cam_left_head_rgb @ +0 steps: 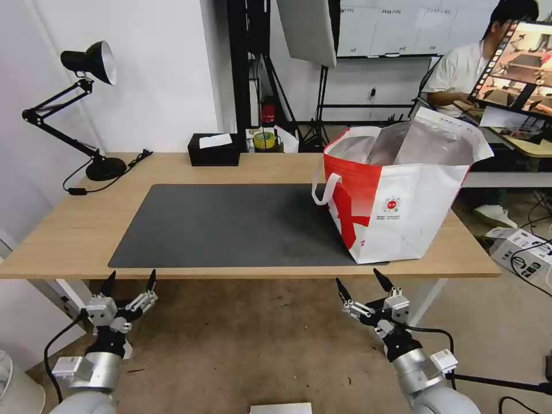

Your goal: Pick up the trash from the table and place it into the takeout bag.

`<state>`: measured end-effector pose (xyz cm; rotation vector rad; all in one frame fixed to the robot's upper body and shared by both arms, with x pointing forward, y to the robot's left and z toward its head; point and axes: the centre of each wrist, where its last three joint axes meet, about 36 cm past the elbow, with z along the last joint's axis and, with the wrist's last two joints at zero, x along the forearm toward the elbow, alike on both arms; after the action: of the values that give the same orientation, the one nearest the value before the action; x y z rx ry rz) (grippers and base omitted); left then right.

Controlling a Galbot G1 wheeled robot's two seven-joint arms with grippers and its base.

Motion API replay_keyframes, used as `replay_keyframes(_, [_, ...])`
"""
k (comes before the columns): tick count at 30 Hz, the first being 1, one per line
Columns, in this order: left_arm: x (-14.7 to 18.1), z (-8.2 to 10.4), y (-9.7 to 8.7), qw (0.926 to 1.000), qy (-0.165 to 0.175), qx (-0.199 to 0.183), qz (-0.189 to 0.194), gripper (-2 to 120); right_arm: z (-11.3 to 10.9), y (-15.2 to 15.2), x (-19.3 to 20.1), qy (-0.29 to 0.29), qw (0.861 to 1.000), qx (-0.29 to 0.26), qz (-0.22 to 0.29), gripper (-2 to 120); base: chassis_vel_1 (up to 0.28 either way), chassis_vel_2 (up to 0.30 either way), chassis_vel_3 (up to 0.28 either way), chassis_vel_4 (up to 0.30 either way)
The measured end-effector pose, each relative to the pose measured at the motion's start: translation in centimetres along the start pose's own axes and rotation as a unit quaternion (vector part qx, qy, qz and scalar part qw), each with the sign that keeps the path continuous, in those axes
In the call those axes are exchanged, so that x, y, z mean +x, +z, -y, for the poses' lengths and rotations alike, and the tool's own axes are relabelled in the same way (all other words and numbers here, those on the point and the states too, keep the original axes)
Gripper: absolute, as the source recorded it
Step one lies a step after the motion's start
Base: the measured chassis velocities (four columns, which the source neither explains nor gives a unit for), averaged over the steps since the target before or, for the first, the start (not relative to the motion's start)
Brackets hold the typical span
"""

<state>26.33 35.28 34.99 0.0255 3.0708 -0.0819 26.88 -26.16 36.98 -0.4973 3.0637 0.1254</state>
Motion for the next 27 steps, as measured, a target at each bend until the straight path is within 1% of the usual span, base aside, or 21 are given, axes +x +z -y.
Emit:
replay_keyframes(3, [0.06, -0.11, -0.03, 1.0, 0.006, 0.0, -0.002, 100, 0.0, 0.0, 0.0, 0.0, 1.0, 0.0, 0.0, 100, 0.0, 0.0, 0.0, 0.0])
replay_keyframes(27, [-0.12, -0.07, -0.11, 1.0, 0.008, 0.001, -0.002, 100, 0.0, 0.0, 0.0, 0.0, 1.0, 0.0, 0.0, 100, 0.0, 0.0, 0.0, 0.0])
